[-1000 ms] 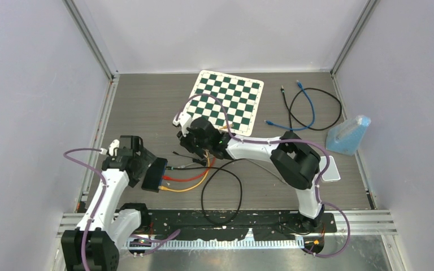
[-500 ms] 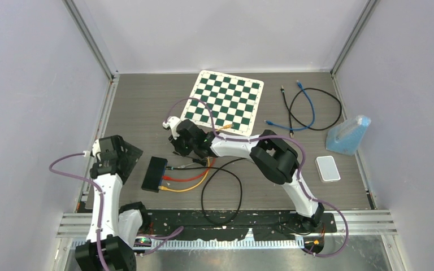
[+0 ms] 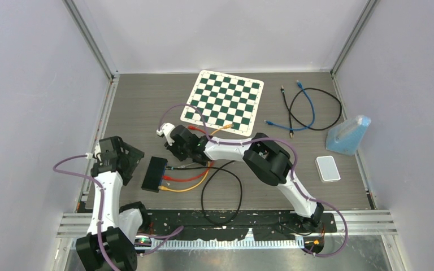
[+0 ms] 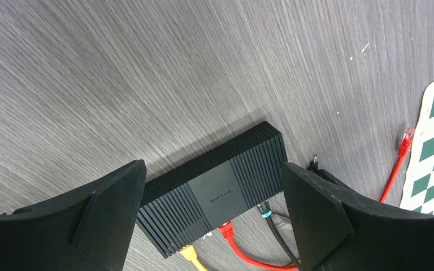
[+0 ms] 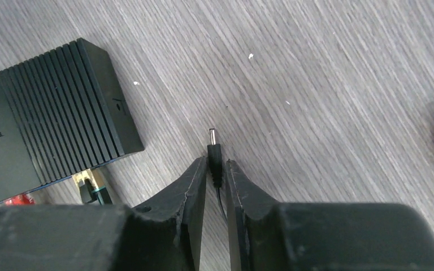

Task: Insert the plug into the switch port
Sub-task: Pick up the connector from the center of the board.

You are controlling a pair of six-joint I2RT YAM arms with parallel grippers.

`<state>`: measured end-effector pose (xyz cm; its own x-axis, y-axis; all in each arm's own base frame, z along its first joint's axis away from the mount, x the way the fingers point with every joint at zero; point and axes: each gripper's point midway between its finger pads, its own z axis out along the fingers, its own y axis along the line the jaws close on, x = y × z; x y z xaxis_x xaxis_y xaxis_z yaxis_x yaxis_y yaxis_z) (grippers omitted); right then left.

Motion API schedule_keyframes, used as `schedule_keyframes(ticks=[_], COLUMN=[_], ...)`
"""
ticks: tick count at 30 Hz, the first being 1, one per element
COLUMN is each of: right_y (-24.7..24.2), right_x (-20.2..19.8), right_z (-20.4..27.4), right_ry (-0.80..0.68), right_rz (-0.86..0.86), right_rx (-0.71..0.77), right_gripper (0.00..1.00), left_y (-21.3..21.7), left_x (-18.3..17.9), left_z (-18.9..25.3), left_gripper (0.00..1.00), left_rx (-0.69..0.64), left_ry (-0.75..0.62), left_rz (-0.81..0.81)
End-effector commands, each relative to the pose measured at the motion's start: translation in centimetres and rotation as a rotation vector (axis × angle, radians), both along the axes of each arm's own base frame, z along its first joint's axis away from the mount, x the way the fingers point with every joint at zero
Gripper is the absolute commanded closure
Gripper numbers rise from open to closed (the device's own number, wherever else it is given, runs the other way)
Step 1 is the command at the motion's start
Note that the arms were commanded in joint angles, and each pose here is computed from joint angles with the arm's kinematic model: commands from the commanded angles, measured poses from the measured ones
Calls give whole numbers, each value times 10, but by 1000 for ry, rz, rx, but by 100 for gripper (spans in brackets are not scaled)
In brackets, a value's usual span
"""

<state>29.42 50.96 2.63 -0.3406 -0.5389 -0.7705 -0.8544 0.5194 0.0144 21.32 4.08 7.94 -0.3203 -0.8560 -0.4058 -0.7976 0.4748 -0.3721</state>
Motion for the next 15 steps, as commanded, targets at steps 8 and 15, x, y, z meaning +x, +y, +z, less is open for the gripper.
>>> schedule_keyframes(ticks=[8,15], right_y=[-4,-9], right_x=[5,0], right_z=[-10,42], right_ry=[-75,-116], right_rz=[17,47], right_rx=[-85,97], right_gripper=[94,95], left_y=[-11,-46], left_x=[21,43], left_z=[6,24], left_gripper=[8,10], left_rx=[-51,-103], left_ry=[-91,-313], left_rz=[-71,-334])
